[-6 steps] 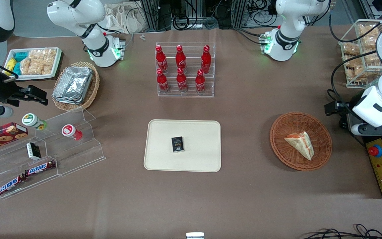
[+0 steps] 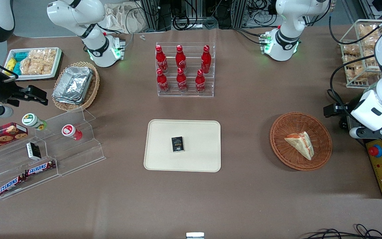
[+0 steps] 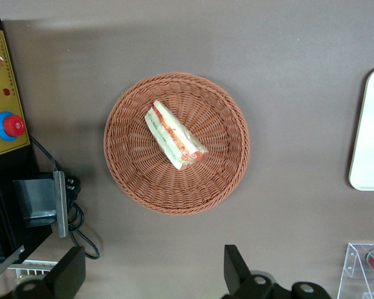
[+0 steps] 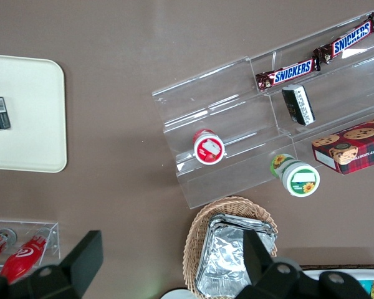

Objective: Place sandwich from basket to tray
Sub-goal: 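Lower the open left gripper onto the sandwich in the basket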

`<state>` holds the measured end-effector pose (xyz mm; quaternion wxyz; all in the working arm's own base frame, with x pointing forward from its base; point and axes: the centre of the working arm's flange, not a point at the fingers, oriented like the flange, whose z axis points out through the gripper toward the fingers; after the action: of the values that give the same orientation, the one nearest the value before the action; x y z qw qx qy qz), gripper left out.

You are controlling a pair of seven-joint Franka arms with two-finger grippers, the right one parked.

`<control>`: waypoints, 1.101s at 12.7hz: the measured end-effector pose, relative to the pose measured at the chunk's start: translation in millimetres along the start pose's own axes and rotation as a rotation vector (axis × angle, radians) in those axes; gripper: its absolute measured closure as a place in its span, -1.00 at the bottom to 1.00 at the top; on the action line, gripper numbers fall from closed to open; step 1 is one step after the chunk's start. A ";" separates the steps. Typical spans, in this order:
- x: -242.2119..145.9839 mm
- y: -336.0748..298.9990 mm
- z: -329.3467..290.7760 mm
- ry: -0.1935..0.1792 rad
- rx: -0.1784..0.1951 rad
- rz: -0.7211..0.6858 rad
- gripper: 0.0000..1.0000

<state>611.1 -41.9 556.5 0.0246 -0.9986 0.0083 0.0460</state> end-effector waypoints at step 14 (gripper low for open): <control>37.6 5.3 237.6 0.076 0.054 -0.863 -1.00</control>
<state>626.7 -35.9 316.5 0.0672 -0.9105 -0.4079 -0.0057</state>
